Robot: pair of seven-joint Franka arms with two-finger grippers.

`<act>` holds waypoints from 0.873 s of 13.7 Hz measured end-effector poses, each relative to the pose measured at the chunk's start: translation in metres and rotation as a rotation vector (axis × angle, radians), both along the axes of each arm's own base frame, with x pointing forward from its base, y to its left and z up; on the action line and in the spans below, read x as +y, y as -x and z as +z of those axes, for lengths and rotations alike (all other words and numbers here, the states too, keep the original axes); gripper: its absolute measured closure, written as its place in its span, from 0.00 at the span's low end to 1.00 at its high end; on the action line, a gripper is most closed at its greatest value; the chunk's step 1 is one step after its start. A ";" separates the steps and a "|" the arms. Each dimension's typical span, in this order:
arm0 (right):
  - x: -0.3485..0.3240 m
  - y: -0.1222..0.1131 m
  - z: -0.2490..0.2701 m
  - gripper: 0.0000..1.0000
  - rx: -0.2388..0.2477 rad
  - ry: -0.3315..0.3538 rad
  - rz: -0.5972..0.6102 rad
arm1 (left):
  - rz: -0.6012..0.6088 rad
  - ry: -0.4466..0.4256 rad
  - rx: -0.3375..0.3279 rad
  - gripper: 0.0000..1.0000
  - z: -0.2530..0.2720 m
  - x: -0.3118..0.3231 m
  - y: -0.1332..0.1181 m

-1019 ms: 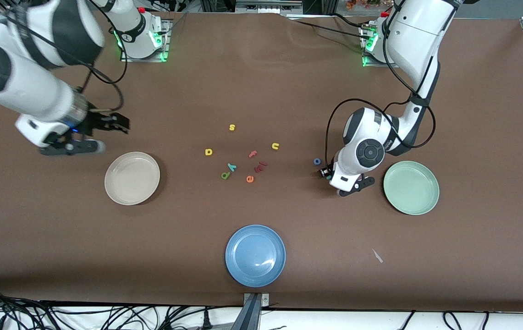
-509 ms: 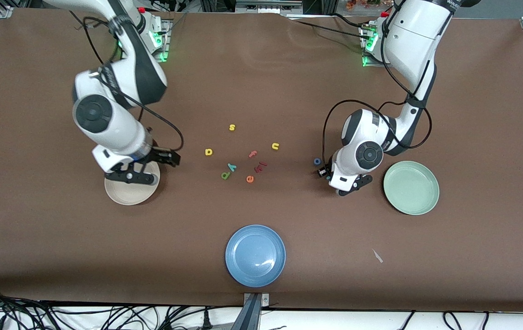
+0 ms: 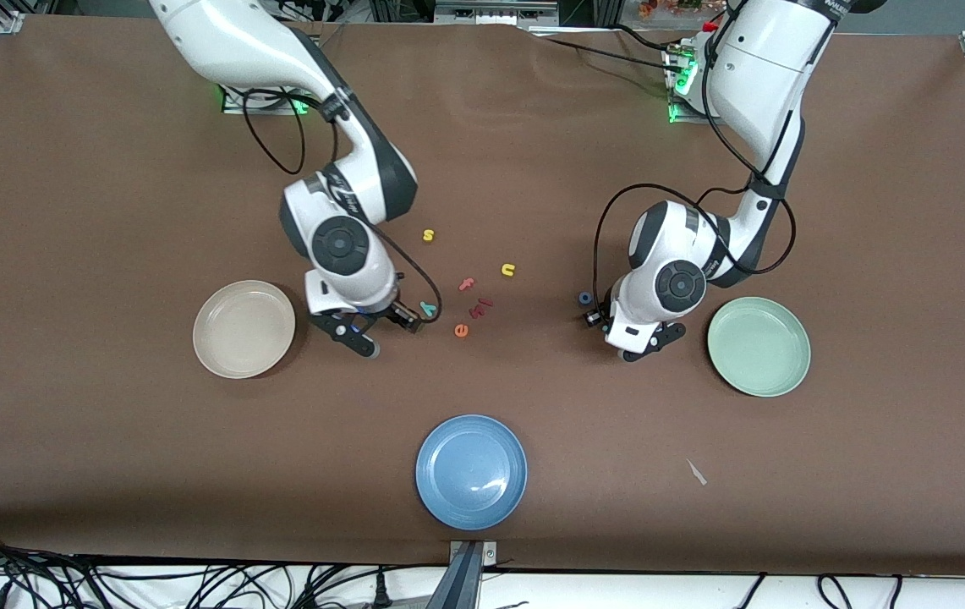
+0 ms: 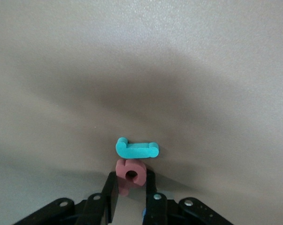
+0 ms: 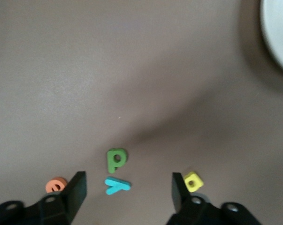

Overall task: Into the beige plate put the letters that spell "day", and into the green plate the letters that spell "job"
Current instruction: 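Grasp the pink p with the left gripper while the right gripper lowers, then drop the p on the green plate while the right gripper grasps the d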

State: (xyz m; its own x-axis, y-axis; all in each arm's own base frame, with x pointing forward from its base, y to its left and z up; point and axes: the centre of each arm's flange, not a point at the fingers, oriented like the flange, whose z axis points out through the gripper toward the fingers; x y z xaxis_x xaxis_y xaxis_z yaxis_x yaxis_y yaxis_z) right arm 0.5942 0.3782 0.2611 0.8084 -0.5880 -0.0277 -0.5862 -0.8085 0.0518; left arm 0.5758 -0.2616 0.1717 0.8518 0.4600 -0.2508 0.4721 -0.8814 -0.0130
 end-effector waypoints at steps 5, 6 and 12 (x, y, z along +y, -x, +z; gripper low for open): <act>0.025 0.003 -0.035 0.25 -0.034 -0.015 -0.084 | -0.045 0.027 0.102 0.75 0.091 0.060 -0.020; 0.027 0.003 -0.039 0.26 -0.041 -0.020 -0.083 | -0.056 0.033 0.109 0.75 0.110 0.092 -0.025; 0.027 0.005 -0.065 0.27 -0.039 -0.015 -0.086 | -0.151 -0.004 0.146 0.75 0.070 0.245 -0.034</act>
State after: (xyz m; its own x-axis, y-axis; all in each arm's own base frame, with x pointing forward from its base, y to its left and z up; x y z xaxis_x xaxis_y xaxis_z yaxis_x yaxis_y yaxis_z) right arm 0.5890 0.4052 0.1964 0.7555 -0.6552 -0.0070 -0.6550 -0.7555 0.0159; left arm 0.6097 -0.0161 0.2418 0.8658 0.3307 -0.3756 0.3272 -0.9420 -0.0753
